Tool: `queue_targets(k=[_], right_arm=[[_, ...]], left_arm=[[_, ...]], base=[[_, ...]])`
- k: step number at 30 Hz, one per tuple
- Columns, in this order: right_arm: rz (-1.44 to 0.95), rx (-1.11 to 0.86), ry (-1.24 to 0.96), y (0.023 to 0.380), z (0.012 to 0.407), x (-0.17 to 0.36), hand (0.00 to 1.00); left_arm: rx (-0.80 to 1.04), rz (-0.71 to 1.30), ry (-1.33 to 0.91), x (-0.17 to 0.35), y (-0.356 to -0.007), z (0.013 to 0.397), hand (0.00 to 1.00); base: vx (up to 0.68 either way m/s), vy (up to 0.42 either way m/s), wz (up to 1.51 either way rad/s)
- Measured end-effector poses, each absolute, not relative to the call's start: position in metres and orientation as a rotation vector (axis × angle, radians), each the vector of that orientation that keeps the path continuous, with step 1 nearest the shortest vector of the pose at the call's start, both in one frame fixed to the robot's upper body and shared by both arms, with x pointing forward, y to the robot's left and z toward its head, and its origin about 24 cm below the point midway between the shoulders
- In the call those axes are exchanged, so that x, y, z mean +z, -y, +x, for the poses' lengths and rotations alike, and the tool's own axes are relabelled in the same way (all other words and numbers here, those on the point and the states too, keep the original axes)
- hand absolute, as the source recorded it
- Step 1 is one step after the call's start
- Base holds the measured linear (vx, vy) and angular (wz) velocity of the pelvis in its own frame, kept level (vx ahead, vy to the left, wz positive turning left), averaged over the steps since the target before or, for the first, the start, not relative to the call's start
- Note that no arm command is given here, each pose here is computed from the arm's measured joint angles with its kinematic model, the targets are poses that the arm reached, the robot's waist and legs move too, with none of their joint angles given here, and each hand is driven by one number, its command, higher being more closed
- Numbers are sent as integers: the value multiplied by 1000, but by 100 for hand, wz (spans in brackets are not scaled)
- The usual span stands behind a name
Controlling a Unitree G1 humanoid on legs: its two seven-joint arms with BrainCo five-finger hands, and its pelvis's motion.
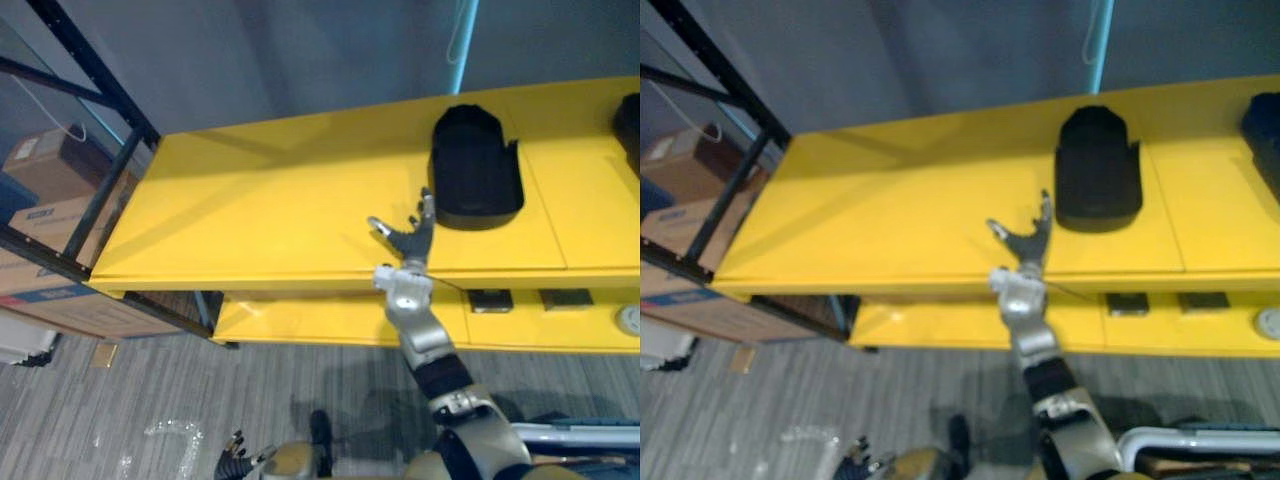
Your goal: Walk over and take plastic housings, then place them on the shelf
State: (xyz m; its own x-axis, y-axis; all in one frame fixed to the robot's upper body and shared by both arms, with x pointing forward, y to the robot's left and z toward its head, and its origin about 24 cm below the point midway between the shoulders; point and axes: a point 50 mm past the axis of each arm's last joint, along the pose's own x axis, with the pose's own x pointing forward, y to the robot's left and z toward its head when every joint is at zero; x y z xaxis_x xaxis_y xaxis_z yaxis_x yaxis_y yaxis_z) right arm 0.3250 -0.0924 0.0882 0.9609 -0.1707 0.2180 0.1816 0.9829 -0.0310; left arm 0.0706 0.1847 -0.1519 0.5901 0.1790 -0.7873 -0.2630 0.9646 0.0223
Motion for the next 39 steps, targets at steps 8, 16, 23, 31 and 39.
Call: queue_targets(k=[8,16,23,31,39], right_arm=[[206,167,458,69,266,128,0],[93,-223,282,160,229,73,0],[93,-666,-64,218,159,-6,0],[120,-693,-107,224,140,-19,0],[129,-550,-151,204,151,-29,0]], left_arm=[[361,-63,-910,-151,-211,66,0],[398,-63,-874,-148,-215,80,0],[326,-56,-915,-152,-197,88,0],[206,122,-979,-155,-202,89,0],[433,30,-979,-154,-217,75,0]], base=[[5,-9,-4],[-33,-7,-17],[33,-4,-34],[31,-2,-81],[-79,-42,-25]])
